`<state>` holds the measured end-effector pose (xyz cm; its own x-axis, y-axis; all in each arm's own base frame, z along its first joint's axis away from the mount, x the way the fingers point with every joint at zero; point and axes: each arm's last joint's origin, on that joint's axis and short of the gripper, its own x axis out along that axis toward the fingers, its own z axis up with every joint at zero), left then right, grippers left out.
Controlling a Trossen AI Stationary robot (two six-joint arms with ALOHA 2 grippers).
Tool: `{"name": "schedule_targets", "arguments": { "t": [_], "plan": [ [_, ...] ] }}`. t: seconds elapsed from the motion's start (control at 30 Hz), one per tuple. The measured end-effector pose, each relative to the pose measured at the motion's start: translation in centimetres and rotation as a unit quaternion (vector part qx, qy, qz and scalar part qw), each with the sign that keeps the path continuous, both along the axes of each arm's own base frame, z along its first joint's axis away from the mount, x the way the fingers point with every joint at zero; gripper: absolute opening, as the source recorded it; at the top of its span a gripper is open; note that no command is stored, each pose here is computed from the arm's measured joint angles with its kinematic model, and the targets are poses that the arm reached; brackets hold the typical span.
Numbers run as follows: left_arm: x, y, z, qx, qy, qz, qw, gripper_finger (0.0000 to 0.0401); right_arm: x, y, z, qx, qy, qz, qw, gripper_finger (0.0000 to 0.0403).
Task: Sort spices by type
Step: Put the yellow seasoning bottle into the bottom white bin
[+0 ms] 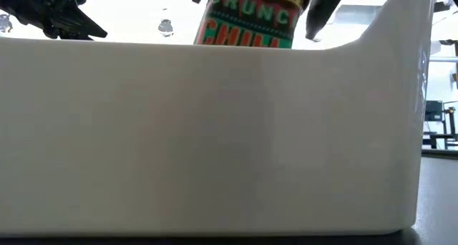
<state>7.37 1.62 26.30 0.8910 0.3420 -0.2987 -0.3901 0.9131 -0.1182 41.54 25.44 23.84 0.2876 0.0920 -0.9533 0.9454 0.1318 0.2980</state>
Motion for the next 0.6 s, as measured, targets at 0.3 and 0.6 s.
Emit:
{"name": "schedule_targets", "arguments": {
  "t": [0.3,0.6],
  "plan": [
    [0.0,0.0,0.0,0.0,0.0,0.0,1.0,0.0334,0.0,0.0,0.0,0.0,-0.002,0.004,1.0,0.0326],
    [0.0,0.0,0.0,0.0,0.0,0.0,1.0,0.0334,0.1,0.1,1.1,0.015,-0.028,0.006,0.999,0.0349]
  ]
}}
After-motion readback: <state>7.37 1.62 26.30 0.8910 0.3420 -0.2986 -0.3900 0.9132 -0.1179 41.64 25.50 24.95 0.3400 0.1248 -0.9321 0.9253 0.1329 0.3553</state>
